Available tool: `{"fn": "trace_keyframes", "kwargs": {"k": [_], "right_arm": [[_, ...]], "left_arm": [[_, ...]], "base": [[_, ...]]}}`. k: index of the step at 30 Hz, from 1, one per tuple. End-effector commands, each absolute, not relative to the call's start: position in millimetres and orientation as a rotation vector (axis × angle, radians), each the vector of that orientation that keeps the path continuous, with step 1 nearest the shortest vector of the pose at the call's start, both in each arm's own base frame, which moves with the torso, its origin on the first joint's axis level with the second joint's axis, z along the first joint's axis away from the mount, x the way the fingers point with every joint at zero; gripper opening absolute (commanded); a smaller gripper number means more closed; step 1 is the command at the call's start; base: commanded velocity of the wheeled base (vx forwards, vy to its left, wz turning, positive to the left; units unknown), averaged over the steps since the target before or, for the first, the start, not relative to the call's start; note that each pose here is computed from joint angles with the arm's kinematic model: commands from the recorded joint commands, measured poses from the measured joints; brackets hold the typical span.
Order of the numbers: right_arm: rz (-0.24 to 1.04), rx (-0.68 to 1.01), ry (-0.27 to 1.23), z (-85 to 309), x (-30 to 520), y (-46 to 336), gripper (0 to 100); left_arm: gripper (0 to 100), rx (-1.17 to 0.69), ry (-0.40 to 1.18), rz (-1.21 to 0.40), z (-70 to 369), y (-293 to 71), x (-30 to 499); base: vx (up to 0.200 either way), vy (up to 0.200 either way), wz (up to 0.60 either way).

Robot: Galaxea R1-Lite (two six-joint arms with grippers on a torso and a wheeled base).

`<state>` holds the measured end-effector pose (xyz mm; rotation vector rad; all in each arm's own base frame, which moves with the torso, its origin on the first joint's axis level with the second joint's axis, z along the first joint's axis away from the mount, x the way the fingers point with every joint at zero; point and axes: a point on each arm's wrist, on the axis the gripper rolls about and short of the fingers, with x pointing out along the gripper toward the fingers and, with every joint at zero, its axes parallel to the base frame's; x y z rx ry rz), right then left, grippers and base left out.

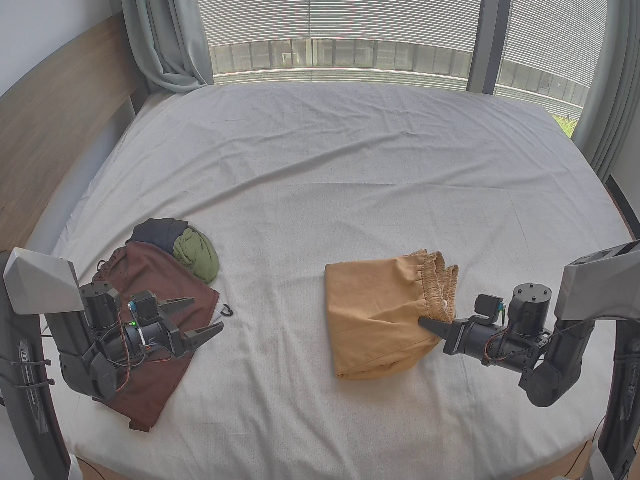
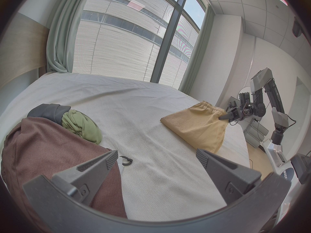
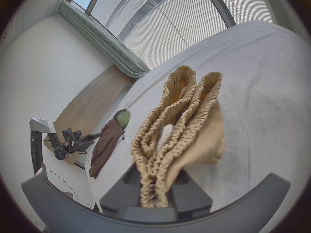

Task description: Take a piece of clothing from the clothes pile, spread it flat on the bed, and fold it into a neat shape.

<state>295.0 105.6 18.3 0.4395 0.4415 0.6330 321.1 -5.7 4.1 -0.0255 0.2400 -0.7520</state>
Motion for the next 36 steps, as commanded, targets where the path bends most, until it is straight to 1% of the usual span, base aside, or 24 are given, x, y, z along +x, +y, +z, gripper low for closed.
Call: {"fn": "trace_keyframes", "kwargs": {"k": [1,10,12,24,33,36], "right_arm": [[0.674,0.454,0.367,46,290,111,0],[0.718,0.480,0.296,68,291,119,0],[0.745,0.492,0.268,77,292,126,0],[0.805,0.568,0.176,101,312,144,0],[0.818,0.574,0.196,110,330,157,0],[0.824,0.575,0.182,111,346,164,0]], "left_arm": [[100,-0.024,0.238,-0.755,5,-7,321],[100,-0.022,0.236,-0.764,5,-10,321],[100,-0.022,0.238,-0.774,5,-13,321],[100,-0.019,0.234,-0.778,8,-14,319],[100,-0.019,0.236,-0.780,7,-15,319],[100,-0.020,0.237,-0.780,7,-15,319]], "base": [[0.000,0.000,0.00],[0.000,0.000,0.00],[0.000,0.000,0.00],[0.000,0.000,0.00],[0.000,0.000,0.00],[0.000,0.000,0.00]]}}
